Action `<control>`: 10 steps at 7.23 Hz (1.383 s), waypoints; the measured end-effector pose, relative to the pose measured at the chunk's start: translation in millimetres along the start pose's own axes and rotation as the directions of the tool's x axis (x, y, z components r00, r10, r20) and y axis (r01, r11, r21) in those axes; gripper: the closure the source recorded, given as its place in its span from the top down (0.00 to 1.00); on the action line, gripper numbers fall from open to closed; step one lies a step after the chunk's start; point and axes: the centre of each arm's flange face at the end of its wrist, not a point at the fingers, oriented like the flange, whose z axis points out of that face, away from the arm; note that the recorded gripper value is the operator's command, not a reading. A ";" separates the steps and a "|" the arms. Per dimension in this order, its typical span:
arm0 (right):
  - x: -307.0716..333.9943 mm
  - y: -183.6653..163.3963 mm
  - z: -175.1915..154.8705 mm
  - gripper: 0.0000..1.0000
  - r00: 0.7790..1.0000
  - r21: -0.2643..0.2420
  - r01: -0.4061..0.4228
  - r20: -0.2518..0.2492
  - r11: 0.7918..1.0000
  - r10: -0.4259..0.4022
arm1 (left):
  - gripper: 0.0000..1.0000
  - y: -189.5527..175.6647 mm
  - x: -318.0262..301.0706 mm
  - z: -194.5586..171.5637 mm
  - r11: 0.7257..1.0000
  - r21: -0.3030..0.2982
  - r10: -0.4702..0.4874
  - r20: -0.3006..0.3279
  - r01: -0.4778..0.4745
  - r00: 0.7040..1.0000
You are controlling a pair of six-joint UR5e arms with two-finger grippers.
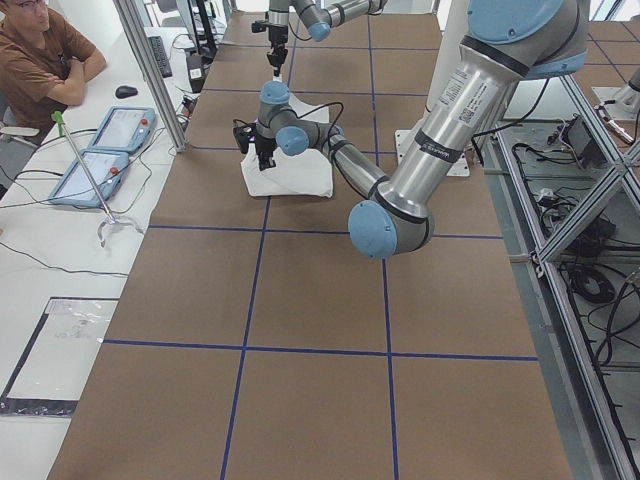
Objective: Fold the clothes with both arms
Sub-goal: 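Carry the hem with both grippers over the shirt to the collar, then open both grippers to release the hem and raise them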
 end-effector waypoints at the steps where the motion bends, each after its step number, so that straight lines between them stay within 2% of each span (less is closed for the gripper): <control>1: -7.4 -6.2 8.9 0.00 1.000 0.005 0.000 -0.012 1.000 0.000 | 0.00 -7.7 0.4 16.0 1.000 0.002 -0.002 0.001 0.002 1.000; 4: -30.3 -30.1 31.7 0.00 0.999 0.019 0.002 -0.047 1.000 -0.001 | 0.00 -32.8 -7.8 60.3 1.000 0.015 -0.008 0.003 0.008 1.000; 9: -38.6 -47.1 49.0 0.00 0.997 0.018 0.000 -0.078 1.000 0.001 | 0.00 -38.9 12.0 65.2 1.000 0.020 -0.006 -0.009 0.006 1.000; 10: -37.8 -47.8 50.0 0.20 0.997 0.018 0.000 -0.081 1.000 0.001 | 0.25 -38.6 14.1 64.3 1.000 0.020 -0.005 -0.011 0.006 1.000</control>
